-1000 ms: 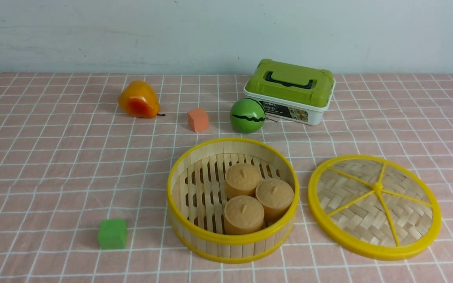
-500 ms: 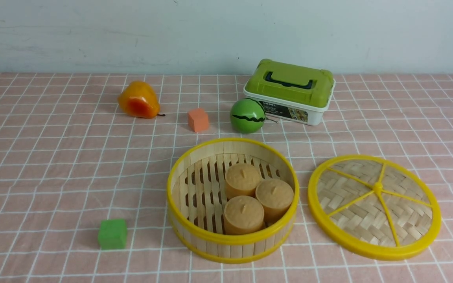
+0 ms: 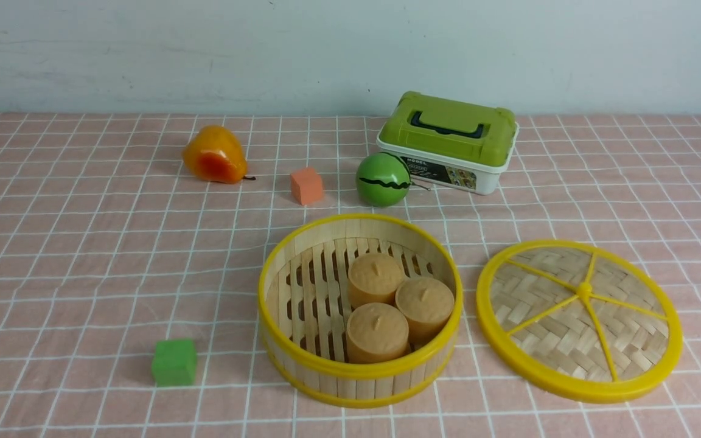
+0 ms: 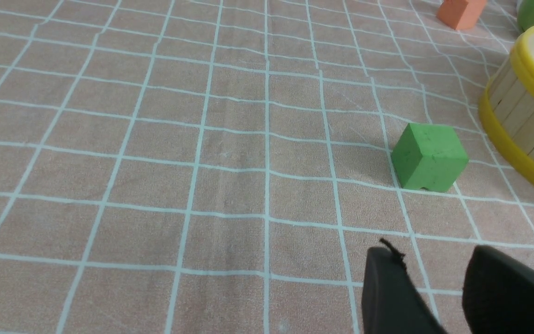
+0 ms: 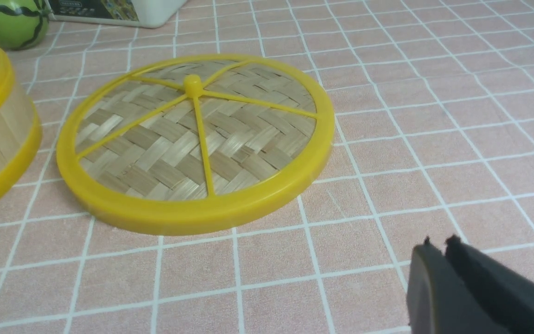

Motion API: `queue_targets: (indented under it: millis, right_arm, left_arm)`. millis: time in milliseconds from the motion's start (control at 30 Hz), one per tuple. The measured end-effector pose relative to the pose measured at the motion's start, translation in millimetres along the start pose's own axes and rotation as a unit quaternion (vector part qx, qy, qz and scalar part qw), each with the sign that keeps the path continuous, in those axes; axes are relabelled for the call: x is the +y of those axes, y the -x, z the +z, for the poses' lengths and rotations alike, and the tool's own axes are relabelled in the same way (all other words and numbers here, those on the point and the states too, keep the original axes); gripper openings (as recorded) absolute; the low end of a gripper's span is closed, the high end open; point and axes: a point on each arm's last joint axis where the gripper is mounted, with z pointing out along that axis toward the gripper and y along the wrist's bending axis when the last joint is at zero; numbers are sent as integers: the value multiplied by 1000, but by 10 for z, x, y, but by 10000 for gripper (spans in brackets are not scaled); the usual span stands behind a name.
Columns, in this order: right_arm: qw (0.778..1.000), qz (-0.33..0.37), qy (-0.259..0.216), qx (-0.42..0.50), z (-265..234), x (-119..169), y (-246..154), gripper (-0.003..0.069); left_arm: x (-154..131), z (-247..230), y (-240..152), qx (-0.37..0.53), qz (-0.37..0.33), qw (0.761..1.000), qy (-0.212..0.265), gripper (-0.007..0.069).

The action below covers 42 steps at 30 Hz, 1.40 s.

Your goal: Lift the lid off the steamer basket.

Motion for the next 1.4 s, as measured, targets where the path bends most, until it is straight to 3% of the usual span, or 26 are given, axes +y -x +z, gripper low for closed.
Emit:
queue_targets:
  millis: [1400]
  right_arm:
    - [1000, 0, 0, 0, 0, -1, 0, 63]
  left_arm:
    - [0, 0, 0, 0, 0, 1000, 0, 239]
